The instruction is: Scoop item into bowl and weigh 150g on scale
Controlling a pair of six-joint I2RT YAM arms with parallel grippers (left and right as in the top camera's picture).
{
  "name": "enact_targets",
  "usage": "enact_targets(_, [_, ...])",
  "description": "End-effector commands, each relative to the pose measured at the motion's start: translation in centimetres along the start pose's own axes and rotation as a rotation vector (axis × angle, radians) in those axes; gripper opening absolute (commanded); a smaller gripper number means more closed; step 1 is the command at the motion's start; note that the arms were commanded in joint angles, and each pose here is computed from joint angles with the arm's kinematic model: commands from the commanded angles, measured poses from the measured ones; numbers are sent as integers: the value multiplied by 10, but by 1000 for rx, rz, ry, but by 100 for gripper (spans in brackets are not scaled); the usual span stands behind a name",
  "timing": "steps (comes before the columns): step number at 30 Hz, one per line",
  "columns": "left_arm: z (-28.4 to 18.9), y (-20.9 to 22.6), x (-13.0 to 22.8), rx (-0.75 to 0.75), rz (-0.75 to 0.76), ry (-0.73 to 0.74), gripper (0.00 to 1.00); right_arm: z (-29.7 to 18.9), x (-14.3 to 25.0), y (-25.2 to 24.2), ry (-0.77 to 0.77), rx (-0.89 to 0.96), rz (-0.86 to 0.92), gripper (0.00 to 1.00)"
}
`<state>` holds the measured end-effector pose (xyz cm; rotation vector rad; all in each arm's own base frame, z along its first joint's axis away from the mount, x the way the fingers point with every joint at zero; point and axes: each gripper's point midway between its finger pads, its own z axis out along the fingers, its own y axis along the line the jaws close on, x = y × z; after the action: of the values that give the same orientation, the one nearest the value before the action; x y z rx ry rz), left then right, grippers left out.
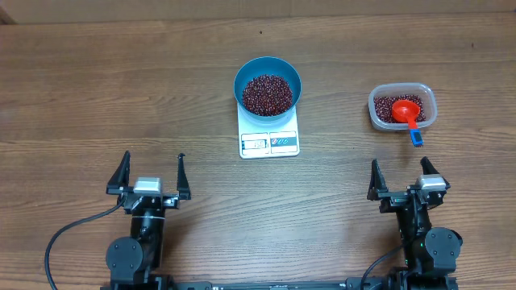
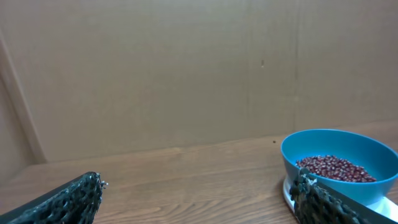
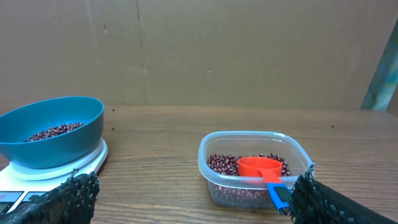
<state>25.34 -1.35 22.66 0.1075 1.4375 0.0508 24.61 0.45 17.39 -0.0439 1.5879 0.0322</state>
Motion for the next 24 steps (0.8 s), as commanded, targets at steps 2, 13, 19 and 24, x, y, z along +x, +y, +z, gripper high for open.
enact_targets(2, [-7,6,8,-22,-8,-36,100,0,3,1,0,-6,2,100])
enact_targets(13, [-14,23,43,-85,5,95,99,0,3,1,0,-6,2,100])
enact_targets(19, [-18,21,72,-77,-4,216,100,0,3,1,0,-6,2,100])
enact_targets(24, [-18,21,72,-77,-5,217,100,0,3,1,0,-6,2,100])
